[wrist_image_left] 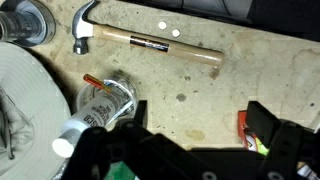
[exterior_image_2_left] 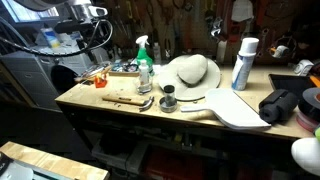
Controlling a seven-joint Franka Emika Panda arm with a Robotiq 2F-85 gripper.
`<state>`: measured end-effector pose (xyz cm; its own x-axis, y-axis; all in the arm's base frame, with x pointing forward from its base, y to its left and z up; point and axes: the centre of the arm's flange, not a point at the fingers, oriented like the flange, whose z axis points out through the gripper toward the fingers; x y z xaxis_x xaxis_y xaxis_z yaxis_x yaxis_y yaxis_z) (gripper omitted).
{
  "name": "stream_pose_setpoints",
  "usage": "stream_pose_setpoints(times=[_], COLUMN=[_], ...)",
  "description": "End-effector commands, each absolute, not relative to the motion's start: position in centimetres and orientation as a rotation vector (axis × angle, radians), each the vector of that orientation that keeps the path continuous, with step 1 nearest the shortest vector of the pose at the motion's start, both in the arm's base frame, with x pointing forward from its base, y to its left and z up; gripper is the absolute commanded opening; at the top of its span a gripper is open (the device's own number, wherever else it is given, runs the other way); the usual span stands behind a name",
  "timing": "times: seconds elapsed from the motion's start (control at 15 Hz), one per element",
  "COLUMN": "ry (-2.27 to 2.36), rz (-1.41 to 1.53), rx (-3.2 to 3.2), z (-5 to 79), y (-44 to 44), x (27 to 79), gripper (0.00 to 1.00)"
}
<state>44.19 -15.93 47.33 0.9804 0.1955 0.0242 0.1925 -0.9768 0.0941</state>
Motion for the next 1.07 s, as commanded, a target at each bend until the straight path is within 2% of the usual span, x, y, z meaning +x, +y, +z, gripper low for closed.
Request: stream_pose_setpoints(times=[0.0,0.4,0.8,1.0], ry=[0.298,0.298,-0.150,-0.196], rz=[0.050,0.050,0.238,0.140], rx=[3.035,3.035,3.269,3.234], z=[47.3,47.3,46.6,46.0], y=[-15.9,-15.9,-22.9,-28.2], x=[44.2,44.2,51.2,51.6], gripper=[1.00,1.00,1.00,1.00])
